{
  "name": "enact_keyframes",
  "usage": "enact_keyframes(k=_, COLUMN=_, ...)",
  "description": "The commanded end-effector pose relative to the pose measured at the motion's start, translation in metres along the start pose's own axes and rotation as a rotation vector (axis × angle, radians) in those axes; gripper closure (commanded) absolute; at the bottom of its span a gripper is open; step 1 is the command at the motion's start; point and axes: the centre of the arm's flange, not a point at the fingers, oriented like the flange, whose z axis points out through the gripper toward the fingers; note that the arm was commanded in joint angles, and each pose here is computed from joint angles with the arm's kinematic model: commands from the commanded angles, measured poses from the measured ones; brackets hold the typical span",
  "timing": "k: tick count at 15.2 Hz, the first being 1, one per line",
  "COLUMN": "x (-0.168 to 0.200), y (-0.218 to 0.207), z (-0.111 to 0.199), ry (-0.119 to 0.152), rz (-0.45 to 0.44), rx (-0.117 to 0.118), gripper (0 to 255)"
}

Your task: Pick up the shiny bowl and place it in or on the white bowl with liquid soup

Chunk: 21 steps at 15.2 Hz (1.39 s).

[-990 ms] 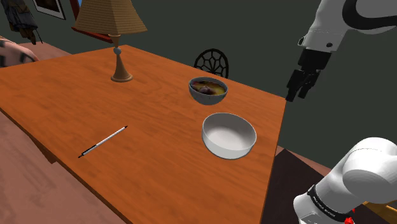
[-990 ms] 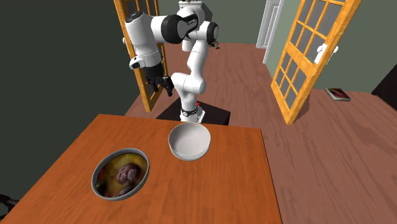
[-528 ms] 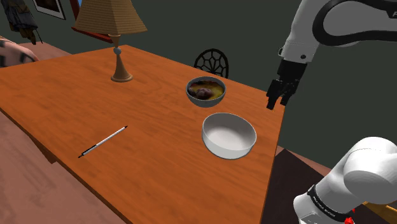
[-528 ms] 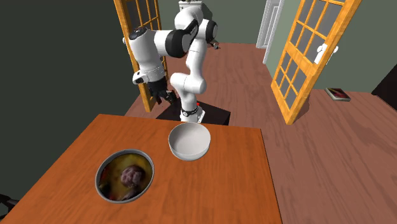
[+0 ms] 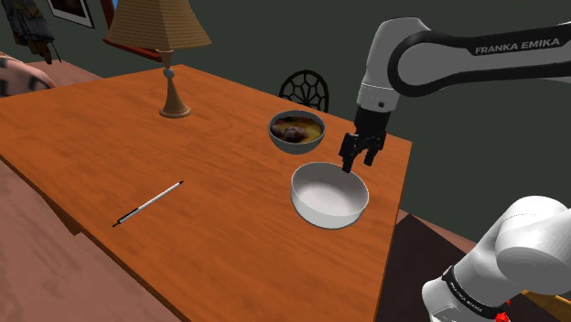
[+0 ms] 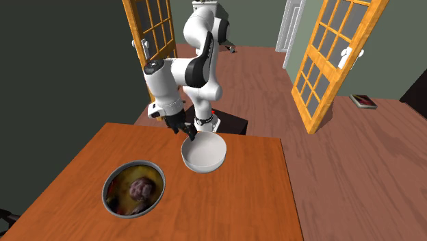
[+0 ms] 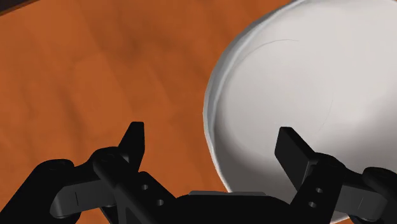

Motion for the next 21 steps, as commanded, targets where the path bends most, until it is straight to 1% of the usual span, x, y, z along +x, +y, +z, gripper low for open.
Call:
enact_keyframes(k=1, x=0.008, y=-0.004, z=0.013, ry=-0.001, rz=0.000, rx=0.000, gripper=0)
enact_keyframes(k=8, x=0.008, y=-0.004, z=0.048, ry=-0.001, rz=0.000, rx=0.000, gripper=0)
enact_keyframes(k=15, x=0.008, y=-0.004, z=0.048, ry=-0.001, rz=0.000, rx=0.000, gripper=0)
enact_keyframes(k=16, x=0.008, y=-0.004, z=0.048, ry=-0.001, rz=0.000, rx=0.000, gripper=255)
enact_keyframes(k=21, x=0.008, y=-0.004, z=0.048, ry=-0.001, rz=0.000, rx=0.000, gripper=255)
